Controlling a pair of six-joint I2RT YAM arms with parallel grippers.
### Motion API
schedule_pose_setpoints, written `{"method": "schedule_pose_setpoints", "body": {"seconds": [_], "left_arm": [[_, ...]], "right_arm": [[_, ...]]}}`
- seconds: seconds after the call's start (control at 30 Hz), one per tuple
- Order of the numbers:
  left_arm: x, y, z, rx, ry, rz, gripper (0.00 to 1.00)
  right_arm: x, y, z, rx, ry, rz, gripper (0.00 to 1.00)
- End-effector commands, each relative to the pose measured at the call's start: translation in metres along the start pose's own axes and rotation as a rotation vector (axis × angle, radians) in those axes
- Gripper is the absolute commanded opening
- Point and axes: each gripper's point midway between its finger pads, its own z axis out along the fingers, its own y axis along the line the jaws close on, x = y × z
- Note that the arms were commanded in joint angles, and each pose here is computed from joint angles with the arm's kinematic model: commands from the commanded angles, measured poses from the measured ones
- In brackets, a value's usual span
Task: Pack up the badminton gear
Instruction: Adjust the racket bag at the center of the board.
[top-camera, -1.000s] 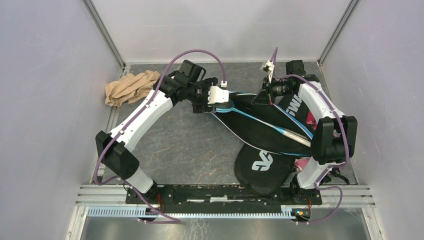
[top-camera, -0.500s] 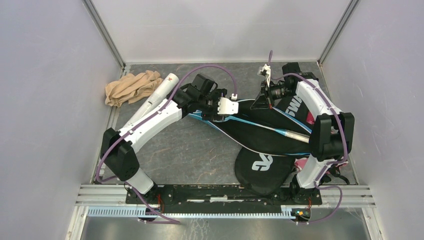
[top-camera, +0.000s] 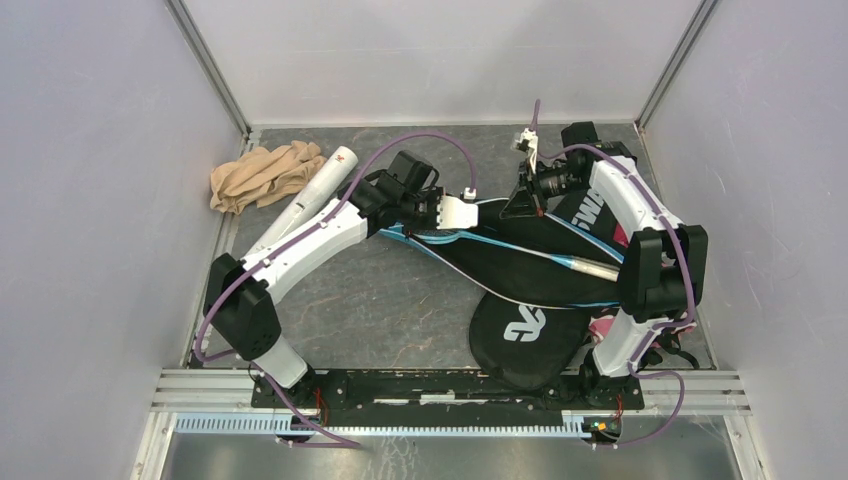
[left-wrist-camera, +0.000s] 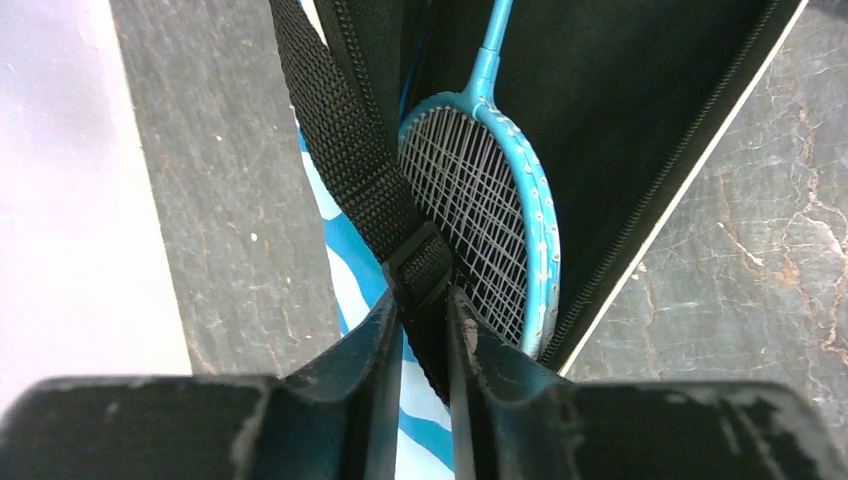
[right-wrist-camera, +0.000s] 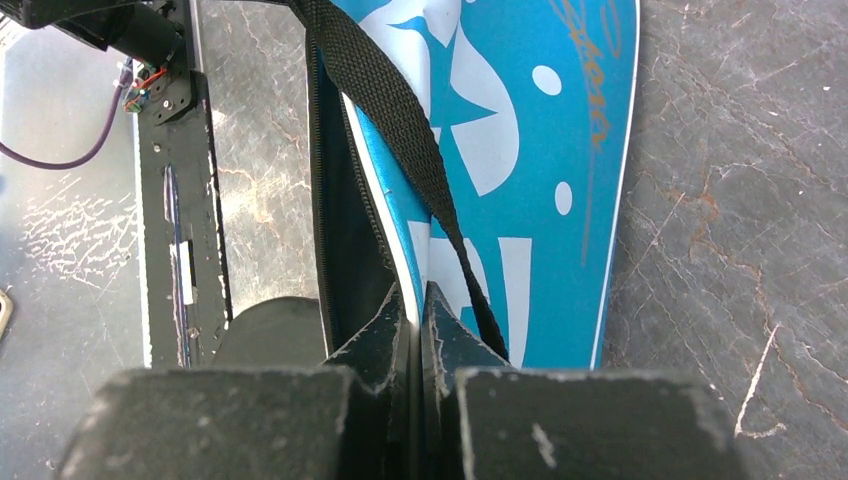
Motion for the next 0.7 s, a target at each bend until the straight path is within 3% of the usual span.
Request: {"method": "schedule_pose_setpoints", "body": {"seconds": [0.0,0.1,0.37,0.47,0.67], "left_arm": [[0.0,-0.014,-0.001,0.077,0.027,-0.107,0.21],[0.002,-0.022,-0.002,0.127,0.055,-0.164,0.03],[-0.005,-0.028,-0.014,0.138,0.05,-0.384,0.02],[-0.013,-0.025,-0.022,0.145,0.022,-0.479,0.02],[-0.029,-0.004,-0.042,0.139,-0.037,-0.673,0.02]], "right_arm": [[-0.024,0.008,-0.004,-0.006,-0.03,-0.068,0.04],[-0.024,0.007,-0.007,0.026,-0.011,-0.09,0.16],[-0.051,0.007,-0.037,0.254,0.026,-0.22,0.69],[-0.058,0.016,-0.047,0.306,0.015,-0.259,0.75],[-0.06,0.047,-0.057,0.293,0.001,-0.34,0.72]]}}
